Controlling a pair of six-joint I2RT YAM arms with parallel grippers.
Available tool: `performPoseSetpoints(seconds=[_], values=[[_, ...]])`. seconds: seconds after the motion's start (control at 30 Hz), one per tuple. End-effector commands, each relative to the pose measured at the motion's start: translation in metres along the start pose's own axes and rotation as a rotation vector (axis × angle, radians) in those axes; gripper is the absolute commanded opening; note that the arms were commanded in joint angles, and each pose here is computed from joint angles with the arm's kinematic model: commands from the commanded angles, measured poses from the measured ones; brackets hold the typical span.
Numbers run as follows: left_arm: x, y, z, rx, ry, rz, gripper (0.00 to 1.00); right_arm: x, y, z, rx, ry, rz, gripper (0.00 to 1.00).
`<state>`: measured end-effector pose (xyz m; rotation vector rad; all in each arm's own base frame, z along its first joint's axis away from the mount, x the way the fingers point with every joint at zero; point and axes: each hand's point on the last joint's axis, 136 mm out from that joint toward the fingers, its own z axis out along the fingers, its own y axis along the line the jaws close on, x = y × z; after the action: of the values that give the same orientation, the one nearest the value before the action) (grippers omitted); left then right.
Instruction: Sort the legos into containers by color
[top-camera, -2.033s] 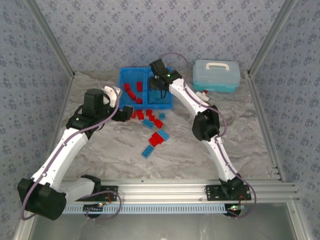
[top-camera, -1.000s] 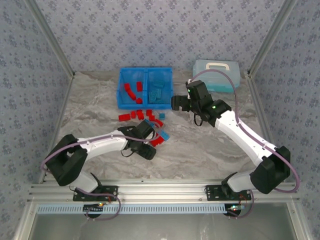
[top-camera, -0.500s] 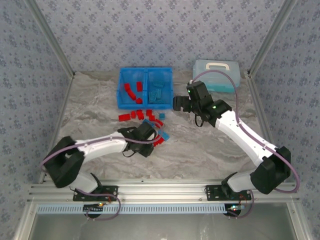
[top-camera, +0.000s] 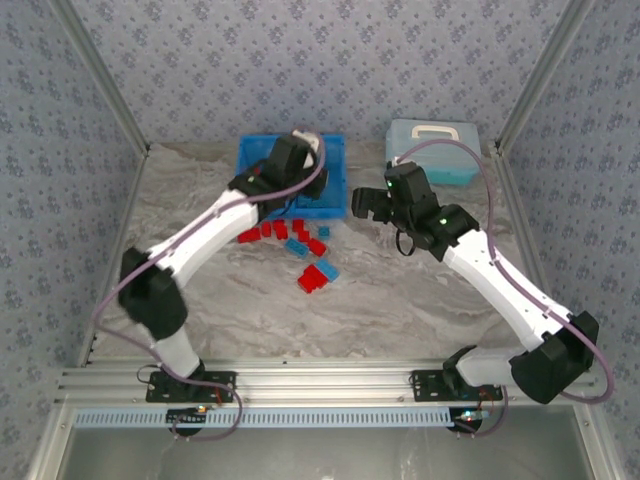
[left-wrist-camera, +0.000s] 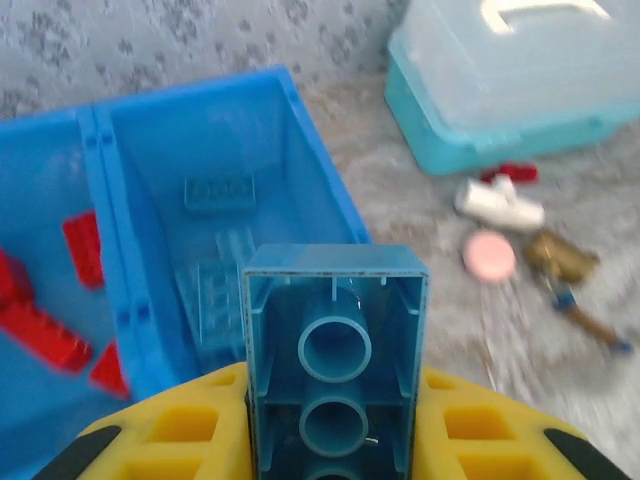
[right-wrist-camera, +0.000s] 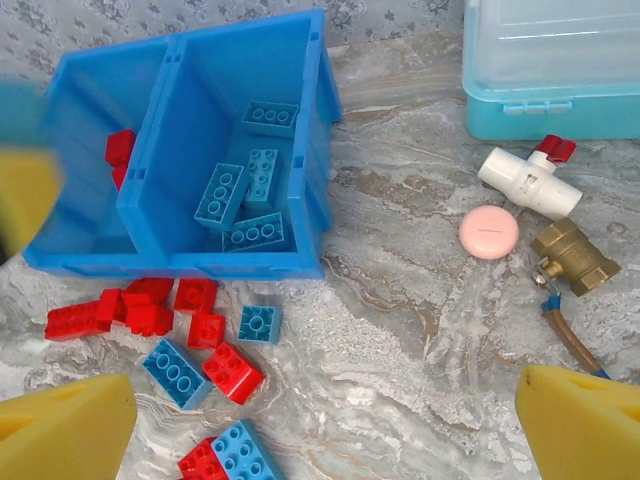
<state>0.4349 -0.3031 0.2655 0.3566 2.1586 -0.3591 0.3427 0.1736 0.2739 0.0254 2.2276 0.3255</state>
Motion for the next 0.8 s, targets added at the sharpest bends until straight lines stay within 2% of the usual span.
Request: performPoseSetpoints(seconds=[0.0,0.17,0.3,0.37,0.43,0.53,0.67,0.77], values=[[0.001,0.016,0.055,-0.068,0.086,0.008,0.27,-0.004,-0.01,-0.014,0.019,-0.036,0.041,1.0],[0.004,0.034,0.117,-0.143,0.141,-0.009,0.28,-0.004,-0.015,-0.025,0.021,-0.051,0.057,1.0],[0.016,0.04,0.142,-0.139,0.193,-0.044,0.36,-0.003,-0.017,-0.03,0.019,-0.05,0.058,1.0],[0.015,0.037,0.143,-0.128,0.196,-0.047,0.45,-0.003,-0.017,-0.032,0.018,-0.051,0.056,1.0],[0.005,0.033,0.134,-0.112,0.177,-0.053,0.56,-0.003,-0.016,-0.032,0.016,-0.055,0.057,1.0],[-0.015,0.029,0.112,-0.09,0.138,-0.047,0.64,-0.006,-0.015,-0.03,0.01,-0.062,0.059,1.0],[-0.037,0.016,0.067,-0.014,0.113,-0.028,0.64,-0.007,-0.013,-0.027,0.01,-0.058,0.053,1.0],[-0.032,0.001,0.022,0.095,0.107,0.009,0.64,-0.005,-0.015,-0.023,0.022,-0.054,0.053,1.0]])
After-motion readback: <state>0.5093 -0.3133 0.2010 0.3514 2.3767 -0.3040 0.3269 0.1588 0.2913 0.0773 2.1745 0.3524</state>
